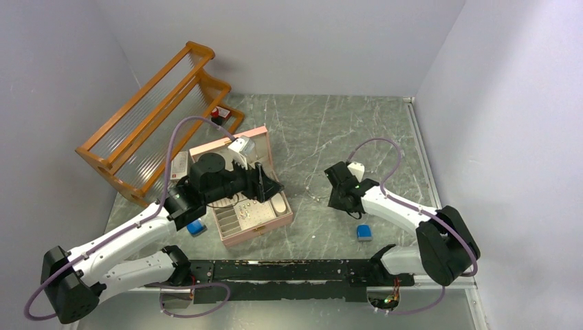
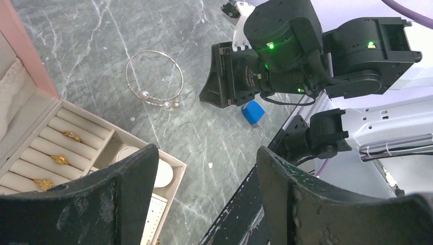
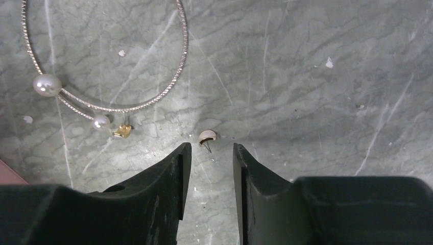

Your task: Organize the mixed jewelry

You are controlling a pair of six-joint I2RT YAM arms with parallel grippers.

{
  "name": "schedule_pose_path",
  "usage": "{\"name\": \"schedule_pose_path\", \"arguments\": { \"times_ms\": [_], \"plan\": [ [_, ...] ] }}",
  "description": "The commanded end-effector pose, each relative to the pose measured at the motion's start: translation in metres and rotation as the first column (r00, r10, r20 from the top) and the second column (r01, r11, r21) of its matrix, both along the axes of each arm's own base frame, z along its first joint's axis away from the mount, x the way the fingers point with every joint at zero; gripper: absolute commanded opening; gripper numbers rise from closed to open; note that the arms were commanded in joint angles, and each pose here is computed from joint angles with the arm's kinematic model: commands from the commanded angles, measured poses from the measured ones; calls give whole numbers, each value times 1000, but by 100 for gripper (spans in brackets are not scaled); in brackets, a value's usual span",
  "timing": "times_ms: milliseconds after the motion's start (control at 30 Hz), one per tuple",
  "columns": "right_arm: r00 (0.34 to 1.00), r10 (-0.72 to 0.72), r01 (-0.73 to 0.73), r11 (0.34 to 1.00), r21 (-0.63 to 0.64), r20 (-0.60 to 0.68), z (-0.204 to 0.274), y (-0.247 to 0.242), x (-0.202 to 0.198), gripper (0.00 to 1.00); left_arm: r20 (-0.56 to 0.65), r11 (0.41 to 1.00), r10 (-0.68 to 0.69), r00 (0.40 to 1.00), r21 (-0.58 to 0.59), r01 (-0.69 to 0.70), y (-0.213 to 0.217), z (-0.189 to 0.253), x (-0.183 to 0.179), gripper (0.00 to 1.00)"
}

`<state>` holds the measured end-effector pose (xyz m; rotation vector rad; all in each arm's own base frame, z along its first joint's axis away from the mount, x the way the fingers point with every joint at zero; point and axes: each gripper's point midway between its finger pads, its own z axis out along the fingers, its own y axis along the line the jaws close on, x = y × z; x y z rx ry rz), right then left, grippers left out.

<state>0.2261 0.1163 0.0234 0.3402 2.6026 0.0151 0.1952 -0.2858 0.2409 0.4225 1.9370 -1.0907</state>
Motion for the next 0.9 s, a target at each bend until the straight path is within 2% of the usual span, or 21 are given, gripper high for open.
{"name": "schedule_pose_path", "arguments": {
  "times_ms": [0,367,667,867],
  "plan": [
    [999,36,-36,999,6,32,4,7,13,37,38,998,-33,999,-52,35,-8,16,-2,74],
    [998,59,-58,998,-17,27,-1,7,17,25,22,998,-42,999,-44,43,-9,12,-3,72],
    [985,167,-167,986,-6,47,-1,19,25,11,24,999,-34,999,-36,35,-7,12,-3,69],
    [968,249,-250,968,35,41,-1,31,22,10,17,998,-40,999,-39,41,-8,11,-4,68]
  ]
}}
